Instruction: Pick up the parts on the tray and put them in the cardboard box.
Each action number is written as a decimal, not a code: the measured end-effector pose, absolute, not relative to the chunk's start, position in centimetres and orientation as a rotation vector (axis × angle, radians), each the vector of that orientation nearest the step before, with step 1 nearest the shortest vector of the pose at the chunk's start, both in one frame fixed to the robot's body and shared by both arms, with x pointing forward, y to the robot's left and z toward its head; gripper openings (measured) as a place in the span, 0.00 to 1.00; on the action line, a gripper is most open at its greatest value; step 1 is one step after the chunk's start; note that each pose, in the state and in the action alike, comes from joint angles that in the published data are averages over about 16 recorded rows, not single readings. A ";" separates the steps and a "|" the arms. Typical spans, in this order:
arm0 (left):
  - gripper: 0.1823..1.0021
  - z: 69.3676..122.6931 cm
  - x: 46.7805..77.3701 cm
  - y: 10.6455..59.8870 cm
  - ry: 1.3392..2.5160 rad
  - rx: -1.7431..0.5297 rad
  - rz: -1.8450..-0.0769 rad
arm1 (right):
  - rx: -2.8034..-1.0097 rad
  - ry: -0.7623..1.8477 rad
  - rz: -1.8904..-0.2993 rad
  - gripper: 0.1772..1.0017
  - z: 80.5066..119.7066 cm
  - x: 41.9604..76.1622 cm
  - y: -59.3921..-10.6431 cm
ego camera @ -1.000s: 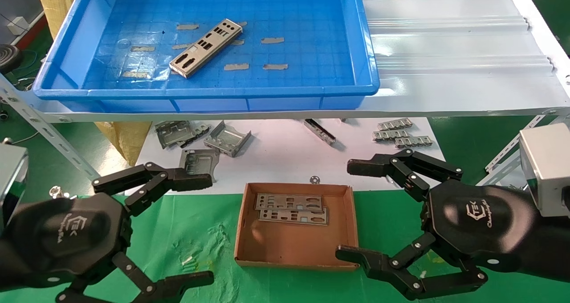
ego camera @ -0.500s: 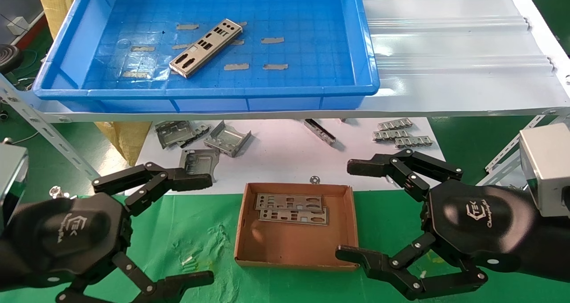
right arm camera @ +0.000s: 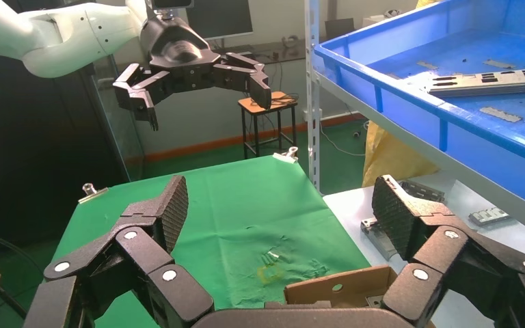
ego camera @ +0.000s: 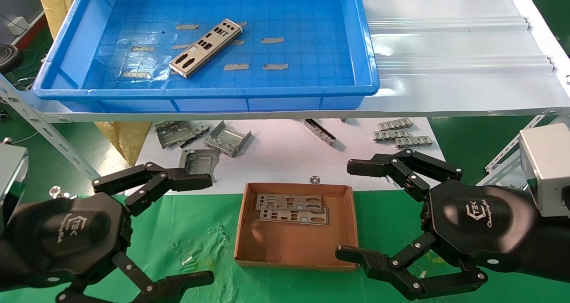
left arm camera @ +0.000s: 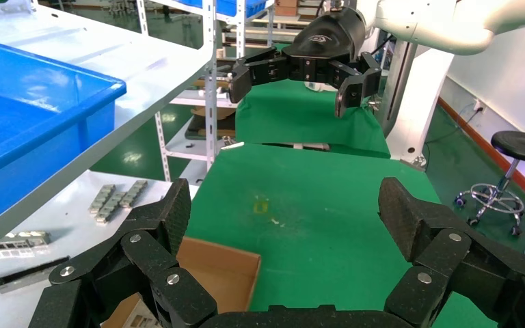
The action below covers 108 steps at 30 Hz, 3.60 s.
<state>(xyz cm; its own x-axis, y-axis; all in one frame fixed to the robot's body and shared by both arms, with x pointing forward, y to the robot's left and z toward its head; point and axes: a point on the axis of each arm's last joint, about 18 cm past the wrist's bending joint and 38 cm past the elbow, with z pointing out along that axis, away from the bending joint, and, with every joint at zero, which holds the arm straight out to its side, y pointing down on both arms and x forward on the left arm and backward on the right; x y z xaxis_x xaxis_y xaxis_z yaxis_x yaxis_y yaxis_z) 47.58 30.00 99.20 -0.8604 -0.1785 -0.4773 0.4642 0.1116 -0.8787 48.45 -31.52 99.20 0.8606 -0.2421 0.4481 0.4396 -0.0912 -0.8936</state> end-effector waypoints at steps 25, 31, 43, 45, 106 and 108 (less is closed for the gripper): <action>1.00 99.2 47.6 30.0 1.924 0.277 -1.799 | -1.563 -0.160 -0.573 1.00 99.2 48.4 -31.5; 1.00 99.2 47.6 30.0 1.924 0.277 -1.799 | -1.563 -0.160 -0.573 1.00 99.2 48.4 -31.5; 1.00 99.2 47.6 30.0 1.924 0.277 -1.799 | -1.563 -0.160 -0.573 1.00 99.2 48.4 -31.5; 1.00 99.2 47.6 30.0 1.924 0.277 -1.799 | -1.563 -0.160 -0.573 1.00 99.2 48.4 -31.5; 1.00 99.2 47.6 30.0 1.924 0.277 -1.799 | -1.563 -0.160 -0.573 1.00 99.2 48.4 -31.5; 1.00 99.2 47.6 30.0 1.924 0.277 -1.799 | -1.563 -0.160 -0.573 1.00 99.2 48.4 -31.5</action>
